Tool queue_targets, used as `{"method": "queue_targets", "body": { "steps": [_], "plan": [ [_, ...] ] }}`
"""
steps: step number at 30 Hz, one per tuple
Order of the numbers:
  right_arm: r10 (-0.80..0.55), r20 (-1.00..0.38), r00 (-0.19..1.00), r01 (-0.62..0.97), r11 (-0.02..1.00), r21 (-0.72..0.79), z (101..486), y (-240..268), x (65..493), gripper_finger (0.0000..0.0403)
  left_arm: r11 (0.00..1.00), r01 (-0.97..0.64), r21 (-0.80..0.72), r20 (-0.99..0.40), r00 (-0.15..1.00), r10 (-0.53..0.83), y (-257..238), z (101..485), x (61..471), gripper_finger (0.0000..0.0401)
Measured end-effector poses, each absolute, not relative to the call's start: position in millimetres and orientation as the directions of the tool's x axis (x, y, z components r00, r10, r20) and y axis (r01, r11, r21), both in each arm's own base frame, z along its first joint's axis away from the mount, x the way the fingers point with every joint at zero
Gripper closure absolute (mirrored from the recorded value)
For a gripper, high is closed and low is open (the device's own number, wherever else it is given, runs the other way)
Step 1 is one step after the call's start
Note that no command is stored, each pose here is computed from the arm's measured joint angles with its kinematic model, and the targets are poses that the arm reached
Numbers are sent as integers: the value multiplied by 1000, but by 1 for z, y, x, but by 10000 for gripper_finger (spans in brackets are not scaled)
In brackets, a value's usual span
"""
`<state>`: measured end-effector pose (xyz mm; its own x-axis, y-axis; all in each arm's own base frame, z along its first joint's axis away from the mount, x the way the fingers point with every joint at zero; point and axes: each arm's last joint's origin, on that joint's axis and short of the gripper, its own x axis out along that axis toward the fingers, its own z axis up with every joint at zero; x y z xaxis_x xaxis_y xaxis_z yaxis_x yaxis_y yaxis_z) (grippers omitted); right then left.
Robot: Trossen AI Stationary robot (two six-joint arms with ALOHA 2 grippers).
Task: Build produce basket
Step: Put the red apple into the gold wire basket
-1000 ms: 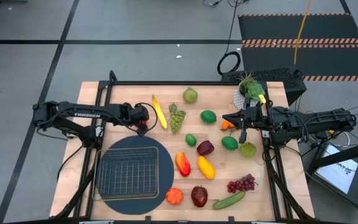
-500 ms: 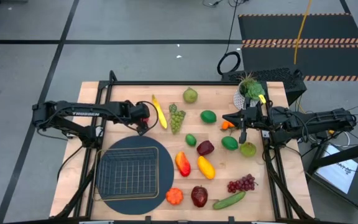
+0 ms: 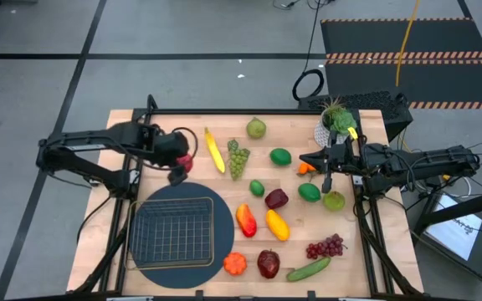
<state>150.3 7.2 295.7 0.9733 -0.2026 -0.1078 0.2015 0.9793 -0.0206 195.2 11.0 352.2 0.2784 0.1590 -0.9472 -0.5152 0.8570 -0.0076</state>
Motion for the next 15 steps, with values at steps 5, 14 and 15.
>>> {"method": "queue_targets", "body": {
  "steps": [5,14,15],
  "plan": [
    [-202,-108,973,201,979,-21,296,7,150,403,835,-539,-109,-961,272,50,-11,382,177,69],
    [-202,-105,974,200,979,-27,296,7,150,403,824,-495,-274,-955,244,-171,-55,384,162,67],
    [-202,-105,974,200,979,-27,296,7,150,403,824,-496,-274,-956,230,-180,-59,382,161,67]
  ]
}}
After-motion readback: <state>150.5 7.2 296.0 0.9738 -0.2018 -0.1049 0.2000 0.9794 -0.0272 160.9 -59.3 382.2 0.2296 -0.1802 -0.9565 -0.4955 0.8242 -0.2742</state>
